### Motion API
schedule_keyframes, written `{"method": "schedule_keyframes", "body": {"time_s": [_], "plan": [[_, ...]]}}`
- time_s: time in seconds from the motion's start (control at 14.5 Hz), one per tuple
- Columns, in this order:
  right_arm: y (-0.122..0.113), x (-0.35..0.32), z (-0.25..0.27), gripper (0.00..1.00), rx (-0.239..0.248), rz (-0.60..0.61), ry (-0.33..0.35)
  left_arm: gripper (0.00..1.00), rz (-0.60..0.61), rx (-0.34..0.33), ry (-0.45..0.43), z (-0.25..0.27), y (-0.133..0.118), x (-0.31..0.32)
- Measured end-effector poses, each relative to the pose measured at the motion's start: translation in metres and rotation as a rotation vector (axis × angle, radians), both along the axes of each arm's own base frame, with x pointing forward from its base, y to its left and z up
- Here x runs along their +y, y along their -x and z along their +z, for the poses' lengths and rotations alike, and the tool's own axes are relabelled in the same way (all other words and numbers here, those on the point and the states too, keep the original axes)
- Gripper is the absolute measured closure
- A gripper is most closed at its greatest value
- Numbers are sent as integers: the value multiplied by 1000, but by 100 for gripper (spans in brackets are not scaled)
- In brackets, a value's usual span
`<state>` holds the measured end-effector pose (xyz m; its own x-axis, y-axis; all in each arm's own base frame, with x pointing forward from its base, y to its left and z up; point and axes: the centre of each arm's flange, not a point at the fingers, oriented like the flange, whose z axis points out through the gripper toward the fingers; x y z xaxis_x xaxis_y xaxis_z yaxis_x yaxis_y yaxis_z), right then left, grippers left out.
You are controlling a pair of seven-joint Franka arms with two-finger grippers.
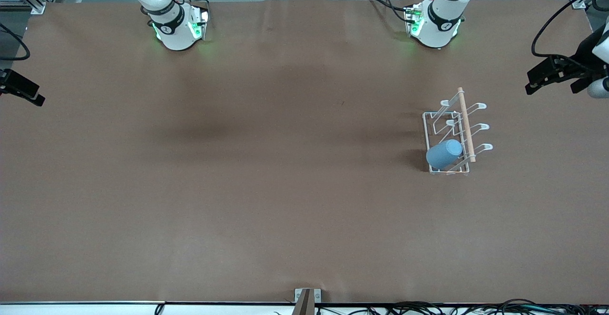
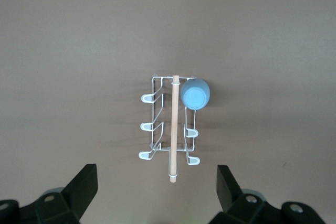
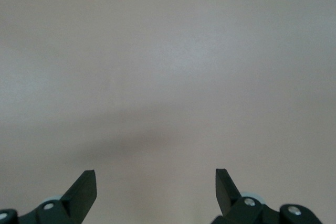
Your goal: Hang cup on cup holder
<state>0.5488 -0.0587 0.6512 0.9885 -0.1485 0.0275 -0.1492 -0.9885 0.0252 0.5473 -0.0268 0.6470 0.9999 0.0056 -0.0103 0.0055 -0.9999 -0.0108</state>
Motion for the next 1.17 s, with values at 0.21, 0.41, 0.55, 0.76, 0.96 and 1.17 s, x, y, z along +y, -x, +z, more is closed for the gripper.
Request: {"method": "schedule_keyframes", "body": {"time_s": [0.21, 0.41, 0.55, 0.76, 0.96, 1.17], "plan": [[0, 0, 0, 0, 0, 0, 0, 0, 1, 25, -1, -1, 3, -1], [0, 0, 0, 0, 0, 0, 0, 0, 3, 26, -1, 0, 4, 0], [0, 0, 0, 0, 0, 0, 0, 0, 8, 25, -2, 0, 4, 0], [0, 0, 0, 0, 0, 0, 0, 0, 24, 14, -1, 1, 4, 0], [0, 0, 0, 0, 0, 0, 0, 0, 22, 8, 1, 0, 3, 0], [0, 0, 0, 0, 0, 0, 0, 0, 5, 8, 3, -2, 3, -1]]}}
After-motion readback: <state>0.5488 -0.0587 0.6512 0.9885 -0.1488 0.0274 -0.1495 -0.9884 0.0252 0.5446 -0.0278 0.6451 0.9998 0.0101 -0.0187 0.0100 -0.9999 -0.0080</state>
